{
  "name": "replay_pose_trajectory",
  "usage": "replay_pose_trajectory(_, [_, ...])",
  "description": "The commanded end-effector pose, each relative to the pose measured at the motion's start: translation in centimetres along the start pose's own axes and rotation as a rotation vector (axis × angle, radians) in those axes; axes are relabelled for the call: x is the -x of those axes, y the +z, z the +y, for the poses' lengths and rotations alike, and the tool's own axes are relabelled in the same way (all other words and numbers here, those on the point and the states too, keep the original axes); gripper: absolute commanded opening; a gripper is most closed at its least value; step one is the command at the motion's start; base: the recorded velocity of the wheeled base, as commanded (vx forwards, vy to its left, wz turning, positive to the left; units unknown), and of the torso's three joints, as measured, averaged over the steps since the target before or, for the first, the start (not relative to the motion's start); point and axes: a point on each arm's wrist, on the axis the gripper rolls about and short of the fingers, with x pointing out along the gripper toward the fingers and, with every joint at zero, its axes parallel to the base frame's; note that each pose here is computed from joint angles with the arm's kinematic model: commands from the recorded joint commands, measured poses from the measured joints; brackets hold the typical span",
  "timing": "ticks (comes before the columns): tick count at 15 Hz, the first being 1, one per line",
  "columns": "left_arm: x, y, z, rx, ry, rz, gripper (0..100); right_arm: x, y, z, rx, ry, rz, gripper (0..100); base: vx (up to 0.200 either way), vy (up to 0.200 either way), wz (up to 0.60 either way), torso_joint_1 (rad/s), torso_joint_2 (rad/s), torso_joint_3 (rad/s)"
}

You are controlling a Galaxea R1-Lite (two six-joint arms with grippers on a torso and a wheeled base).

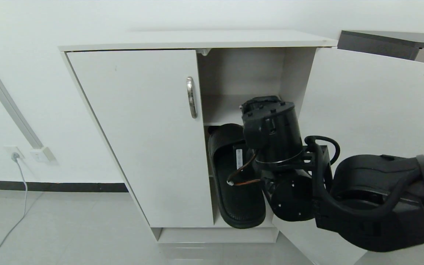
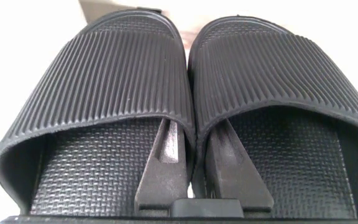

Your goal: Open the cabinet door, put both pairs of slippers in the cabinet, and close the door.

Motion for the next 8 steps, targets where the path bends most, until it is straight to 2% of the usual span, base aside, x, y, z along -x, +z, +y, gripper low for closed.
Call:
replay_pose_trajectory(1, [0.0, 0.0, 0.0, 0.001, 0.001, 0.001, 0, -0.8, 0.7, -0.4, -0.011, -0.025, -0.005, 0, 0.000, 0.000, 0.00, 0.000, 0.00, 0.000])
replay_pose_trajectory(8, [0.0, 0.0, 0.0, 0.001, 0.001, 0.001, 0, -1.9, 0.9, -0.9, -0.013, -0.057, -0.002, 0, 0.000, 0.000, 0.00, 0.000, 0.00, 0.000])
